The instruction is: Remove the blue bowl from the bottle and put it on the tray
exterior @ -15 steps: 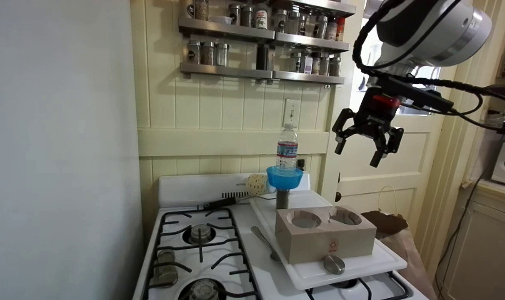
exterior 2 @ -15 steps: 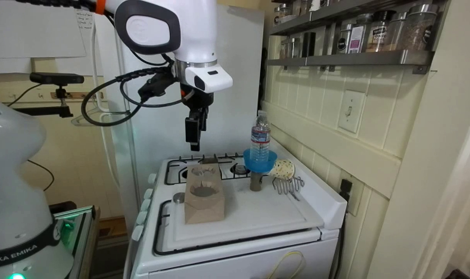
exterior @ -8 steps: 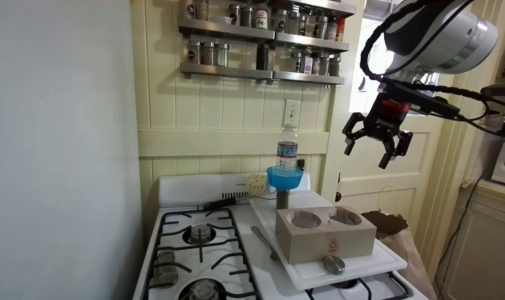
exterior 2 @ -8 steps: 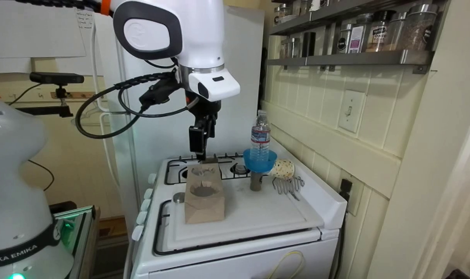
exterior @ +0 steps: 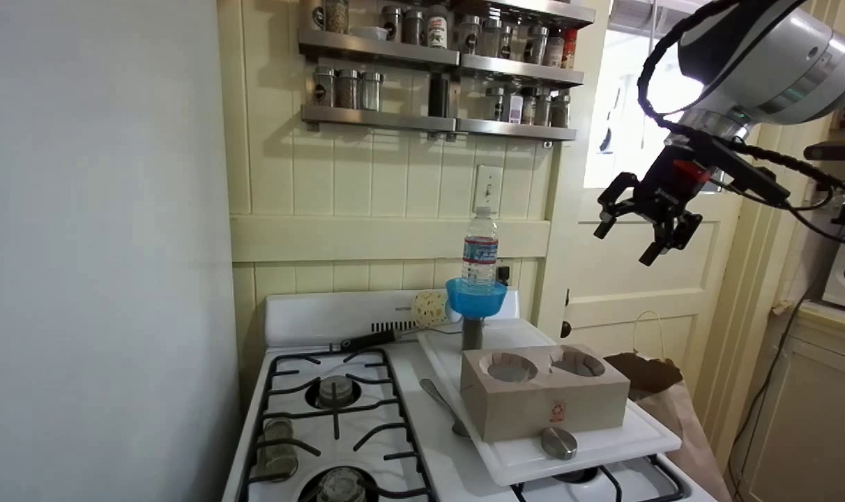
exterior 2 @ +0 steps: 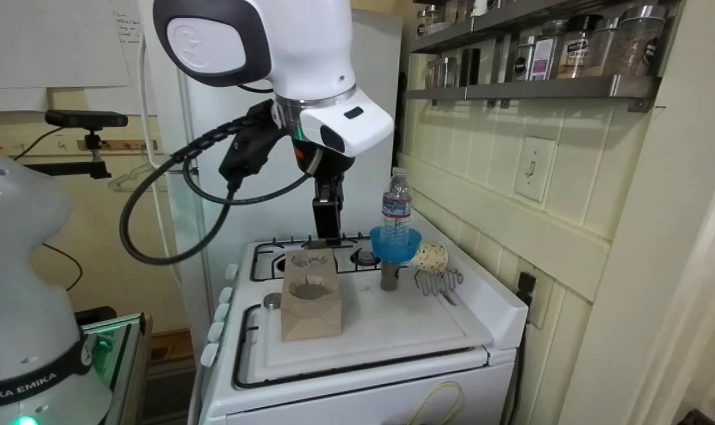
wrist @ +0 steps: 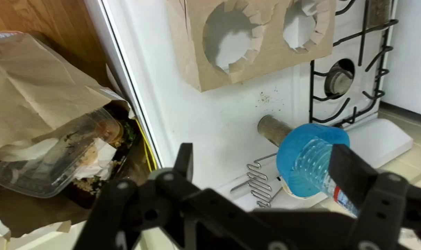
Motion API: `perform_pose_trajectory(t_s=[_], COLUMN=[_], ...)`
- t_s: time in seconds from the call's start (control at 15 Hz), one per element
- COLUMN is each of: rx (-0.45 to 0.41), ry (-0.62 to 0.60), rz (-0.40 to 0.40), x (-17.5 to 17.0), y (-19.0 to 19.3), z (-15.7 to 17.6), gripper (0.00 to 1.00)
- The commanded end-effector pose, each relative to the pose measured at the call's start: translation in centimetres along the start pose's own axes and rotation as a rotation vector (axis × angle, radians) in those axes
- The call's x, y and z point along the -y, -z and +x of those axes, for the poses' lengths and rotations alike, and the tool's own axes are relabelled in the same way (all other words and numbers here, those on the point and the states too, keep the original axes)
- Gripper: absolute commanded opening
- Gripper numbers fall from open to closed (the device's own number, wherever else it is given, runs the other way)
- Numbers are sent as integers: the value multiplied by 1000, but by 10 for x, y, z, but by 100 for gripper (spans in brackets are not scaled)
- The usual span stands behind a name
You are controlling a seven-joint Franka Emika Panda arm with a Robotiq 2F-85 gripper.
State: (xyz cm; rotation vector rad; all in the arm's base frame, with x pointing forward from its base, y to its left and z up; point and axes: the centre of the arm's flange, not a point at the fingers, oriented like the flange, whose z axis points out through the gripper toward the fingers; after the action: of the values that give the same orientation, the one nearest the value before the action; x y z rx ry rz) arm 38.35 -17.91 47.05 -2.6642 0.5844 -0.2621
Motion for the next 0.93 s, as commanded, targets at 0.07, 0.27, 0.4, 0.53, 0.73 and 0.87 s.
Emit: perform_pose_trajectory(t_s=[0.07, 0.27, 0.4, 0.53, 0.73, 0.87], rx=[124, 203, 155, 162, 91, 72], ry=[158, 184, 179, 178, 181, 218], rz=[136, 154, 133, 128, 113, 185], x=[-27, -34, -30, -29, -40, -47], y=[1, -6, -4, -7, -14, -20], z=[50, 82, 48, 50, 74, 101], gripper=[100, 100, 100, 100, 100, 100])
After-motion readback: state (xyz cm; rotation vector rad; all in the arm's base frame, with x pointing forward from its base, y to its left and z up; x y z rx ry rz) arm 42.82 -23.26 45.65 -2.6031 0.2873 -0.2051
